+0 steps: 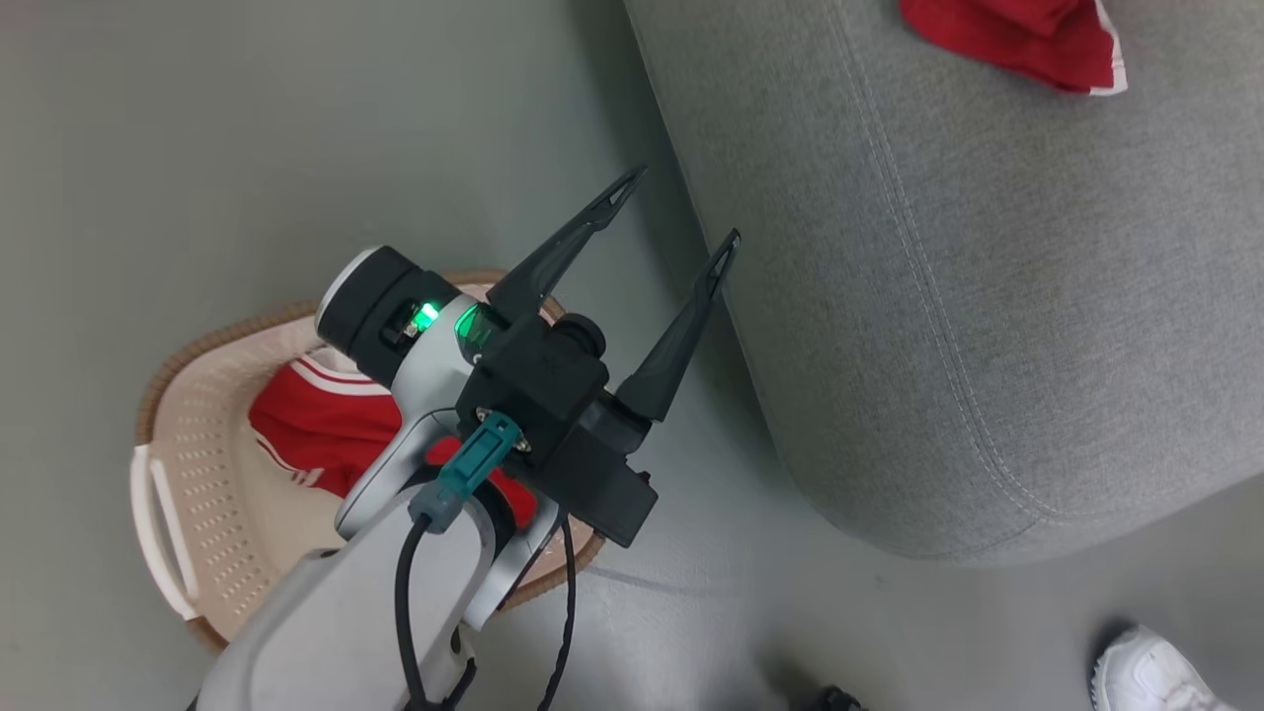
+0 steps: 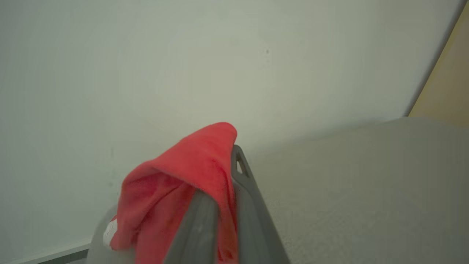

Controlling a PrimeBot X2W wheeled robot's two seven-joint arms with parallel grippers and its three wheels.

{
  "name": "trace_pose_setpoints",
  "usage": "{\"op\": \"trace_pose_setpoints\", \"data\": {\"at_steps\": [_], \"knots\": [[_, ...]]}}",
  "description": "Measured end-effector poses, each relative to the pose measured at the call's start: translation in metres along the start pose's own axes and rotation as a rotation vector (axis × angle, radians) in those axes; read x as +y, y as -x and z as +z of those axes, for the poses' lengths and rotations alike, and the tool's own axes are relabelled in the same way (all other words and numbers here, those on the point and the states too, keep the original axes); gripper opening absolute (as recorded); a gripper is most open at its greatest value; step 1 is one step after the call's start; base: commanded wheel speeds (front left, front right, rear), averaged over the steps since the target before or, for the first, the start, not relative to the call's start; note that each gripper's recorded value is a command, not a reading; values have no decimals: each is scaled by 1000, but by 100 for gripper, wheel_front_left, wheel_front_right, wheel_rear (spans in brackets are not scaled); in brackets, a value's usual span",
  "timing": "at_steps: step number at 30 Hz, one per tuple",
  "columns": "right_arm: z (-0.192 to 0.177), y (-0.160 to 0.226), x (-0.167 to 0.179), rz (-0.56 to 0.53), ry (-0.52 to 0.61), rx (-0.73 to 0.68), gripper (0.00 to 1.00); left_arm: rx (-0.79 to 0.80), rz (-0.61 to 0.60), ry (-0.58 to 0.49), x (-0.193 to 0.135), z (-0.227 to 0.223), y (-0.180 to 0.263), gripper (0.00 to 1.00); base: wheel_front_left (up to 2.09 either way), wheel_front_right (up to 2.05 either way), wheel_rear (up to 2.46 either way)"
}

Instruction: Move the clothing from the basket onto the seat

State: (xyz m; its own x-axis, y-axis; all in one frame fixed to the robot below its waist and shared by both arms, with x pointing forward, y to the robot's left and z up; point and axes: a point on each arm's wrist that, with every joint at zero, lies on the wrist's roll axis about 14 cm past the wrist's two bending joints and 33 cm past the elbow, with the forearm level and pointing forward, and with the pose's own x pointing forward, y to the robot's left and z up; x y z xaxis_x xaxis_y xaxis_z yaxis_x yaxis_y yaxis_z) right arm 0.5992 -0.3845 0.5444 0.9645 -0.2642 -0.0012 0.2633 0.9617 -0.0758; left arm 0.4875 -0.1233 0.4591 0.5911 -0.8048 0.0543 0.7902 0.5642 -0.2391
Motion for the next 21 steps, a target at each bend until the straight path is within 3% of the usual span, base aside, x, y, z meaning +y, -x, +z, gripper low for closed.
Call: {"op": "trace_pose_setpoints", "data": {"at_steps": [5,11,12,13,14,15,21], "knots": [[-75,21,-8,-33,7,165,0,34,-20,25,2,-23,-5,100,0,0,0],[-113,41,-12,-46,17,265,3,58,-28,37,3,-37,-10,100,0,0,0],[-115,43,-12,-46,18,271,28,58,-29,35,3,-37,-10,100,0,0,0],[-116,45,-12,-45,15,273,43,58,-29,32,2,-36,-9,100,0,0,0],[-117,47,-12,-46,13,275,81,59,-28,29,2,-36,-9,100,0,0,0],[-117,49,-12,-47,11,279,100,59,-28,25,2,-35,-9,100,0,0,0],[-126,68,-11,-31,29,316,100,61,-27,15,-2,-33,-6,100,0,0,0]]}}
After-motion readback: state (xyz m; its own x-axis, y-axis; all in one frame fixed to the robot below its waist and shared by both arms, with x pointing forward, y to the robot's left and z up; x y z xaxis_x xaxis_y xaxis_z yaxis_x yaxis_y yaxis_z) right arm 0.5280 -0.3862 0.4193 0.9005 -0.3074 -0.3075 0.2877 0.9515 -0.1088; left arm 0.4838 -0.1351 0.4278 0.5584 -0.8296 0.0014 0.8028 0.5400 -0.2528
